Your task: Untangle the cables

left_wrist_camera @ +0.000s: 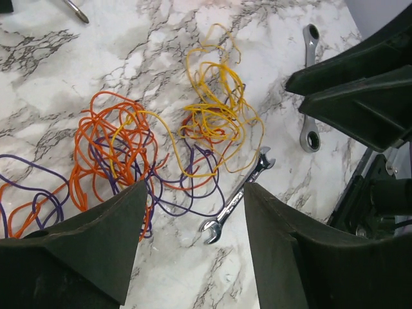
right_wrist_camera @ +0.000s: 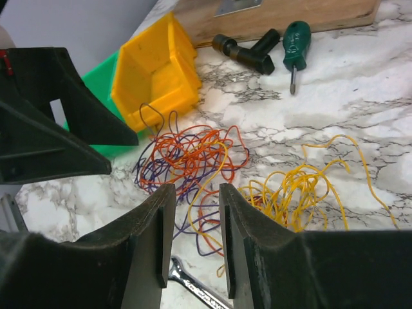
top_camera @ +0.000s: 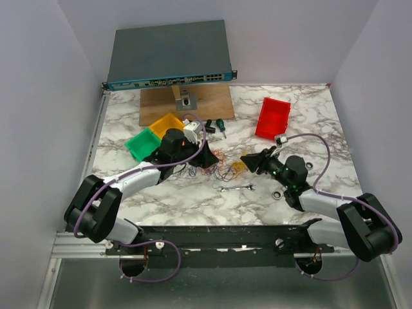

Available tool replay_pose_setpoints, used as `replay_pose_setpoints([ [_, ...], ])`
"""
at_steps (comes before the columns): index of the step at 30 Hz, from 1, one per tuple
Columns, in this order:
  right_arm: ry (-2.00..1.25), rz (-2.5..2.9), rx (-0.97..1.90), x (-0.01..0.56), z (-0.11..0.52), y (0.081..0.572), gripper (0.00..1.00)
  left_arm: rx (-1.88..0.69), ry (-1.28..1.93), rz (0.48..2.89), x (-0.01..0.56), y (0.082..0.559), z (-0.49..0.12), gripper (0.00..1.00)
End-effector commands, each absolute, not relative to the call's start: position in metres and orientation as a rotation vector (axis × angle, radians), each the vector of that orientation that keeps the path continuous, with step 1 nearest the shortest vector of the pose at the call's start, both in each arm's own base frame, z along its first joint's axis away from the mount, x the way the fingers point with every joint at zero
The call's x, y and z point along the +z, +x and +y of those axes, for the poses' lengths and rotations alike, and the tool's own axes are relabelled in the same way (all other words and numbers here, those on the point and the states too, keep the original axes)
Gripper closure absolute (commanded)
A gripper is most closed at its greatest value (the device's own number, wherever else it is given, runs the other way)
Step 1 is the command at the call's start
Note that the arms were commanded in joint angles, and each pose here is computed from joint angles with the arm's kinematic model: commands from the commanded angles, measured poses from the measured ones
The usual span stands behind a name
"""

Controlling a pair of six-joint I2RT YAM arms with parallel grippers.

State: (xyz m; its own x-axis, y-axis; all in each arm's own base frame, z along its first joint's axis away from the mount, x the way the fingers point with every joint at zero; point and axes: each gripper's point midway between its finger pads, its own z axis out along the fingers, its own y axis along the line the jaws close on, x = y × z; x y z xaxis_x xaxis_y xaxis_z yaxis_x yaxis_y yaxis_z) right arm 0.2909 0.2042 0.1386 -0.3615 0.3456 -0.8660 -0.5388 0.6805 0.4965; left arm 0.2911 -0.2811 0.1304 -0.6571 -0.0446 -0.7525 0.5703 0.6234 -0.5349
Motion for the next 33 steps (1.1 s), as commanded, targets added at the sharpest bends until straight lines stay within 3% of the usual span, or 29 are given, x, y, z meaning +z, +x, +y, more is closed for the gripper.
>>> replay_pose_setpoints([
  [1, -0.133, 1.739, 0.871, 0.137, 0.201, 0.305, 0.59, -1.152, 0.526, 2.011, 0.148, 0.285, -0.302, 0.36],
  [7, 0.084, 1.869, 0.651, 0.108, 0.166, 0.325, 0.29, -1.141, 0.64, 2.073, 0.136, 0.277, -0.333, 0.35],
  [11, 0.17, 1.951, 0.553, 0.087, 0.154, 0.334, 0.27, -1.126, 0.708, 2.093, 0.132, 0.277, -0.352, 0.34],
  [22, 0.102, 2.123, 0.692, 0.048, 0.189, 0.336, 0.52, -1.047, 0.767, 2.34, 0.085, 0.281, -0.38, 0.34],
  [24, 0.09, 2.134, 0.716, 0.046, 0.193, 0.336, 0.65, -1.064, 0.789, 2.377, 0.078, 0.279, -0.386, 0.34],
  [26, 0.077, 2.113, 0.734, 0.052, 0.196, 0.336, 0.89, -1.066, 0.805, 2.418, 0.069, 0.277, -0.388, 0.38],
  [27, 0.077, 2.096, 0.737, 0.055, 0.194, 0.334, 0.98, -1.056, 0.807, 2.442, 0.065, 0.276, -0.388, 0.43],
  [28, 0.075, 2.067, 0.742, 0.063, 0.193, 0.334, 0.99, -1.046, 0.809, 2.452, 0.064, 0.277, -0.387, 0.5],
  [32, 0.067, 1.944, 0.762, 0.091, 0.187, 0.327, 0.99, -1.02, 0.806, 2.464, 0.061, 0.279, -0.385, 0.93],
  [33, 0.062, 1.91, 0.769, 0.099, 0.186, 0.324, 0.99, -1.011, 0.802, 2.466, 0.06, 0.28, -0.384, 1.0],
])
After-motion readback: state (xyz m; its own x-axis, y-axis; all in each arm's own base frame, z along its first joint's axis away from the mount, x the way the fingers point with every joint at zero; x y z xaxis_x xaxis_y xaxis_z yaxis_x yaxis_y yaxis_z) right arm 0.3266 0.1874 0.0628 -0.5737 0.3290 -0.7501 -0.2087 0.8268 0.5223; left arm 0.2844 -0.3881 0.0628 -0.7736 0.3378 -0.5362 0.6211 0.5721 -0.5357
